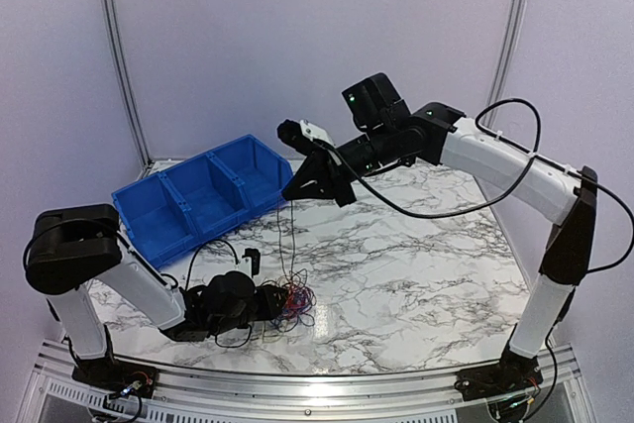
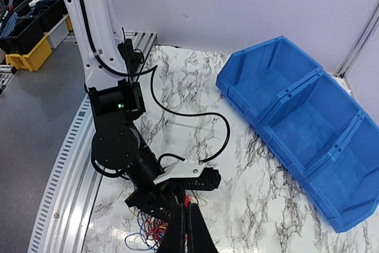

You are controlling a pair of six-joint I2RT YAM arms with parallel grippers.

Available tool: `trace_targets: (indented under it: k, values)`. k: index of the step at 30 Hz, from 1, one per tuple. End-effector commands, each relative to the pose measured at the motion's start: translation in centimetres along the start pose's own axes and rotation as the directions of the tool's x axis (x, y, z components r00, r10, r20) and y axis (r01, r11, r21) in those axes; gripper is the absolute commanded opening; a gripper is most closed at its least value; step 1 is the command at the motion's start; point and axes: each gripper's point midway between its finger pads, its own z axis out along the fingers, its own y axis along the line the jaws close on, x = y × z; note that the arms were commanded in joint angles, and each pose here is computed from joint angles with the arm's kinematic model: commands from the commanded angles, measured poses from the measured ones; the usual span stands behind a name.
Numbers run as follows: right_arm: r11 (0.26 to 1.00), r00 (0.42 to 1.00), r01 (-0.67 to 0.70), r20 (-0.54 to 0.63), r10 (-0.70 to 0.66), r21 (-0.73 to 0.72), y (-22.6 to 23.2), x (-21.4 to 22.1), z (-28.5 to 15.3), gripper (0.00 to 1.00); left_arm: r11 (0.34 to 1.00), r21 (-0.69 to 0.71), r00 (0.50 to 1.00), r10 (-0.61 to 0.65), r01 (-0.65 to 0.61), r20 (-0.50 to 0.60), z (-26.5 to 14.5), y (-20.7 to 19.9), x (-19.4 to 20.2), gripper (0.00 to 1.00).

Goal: Untangle the cables

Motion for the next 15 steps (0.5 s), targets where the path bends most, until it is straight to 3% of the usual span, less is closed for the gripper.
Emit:
trace_targets:
  k: [1, 15]
  values:
    - [0.992, 0.979, 0.122, 0.16, -0.127, 0.039, 0.8, -6.9, -4.6, 0.0, 0.994, -0.095, 0.992, 0.044, -0.055, -0.118, 0.2, 3.3, 3.0, 0.2]
    - [0.967, 0.947, 0.209, 0.215, -0.237, 0.146, 0.3, -11.5, -8.8, 0.0, 0.994, -0.099, 0.99, 0.032, -0.046, -0.138, 0.6, 3.7, 3.4, 0.15]
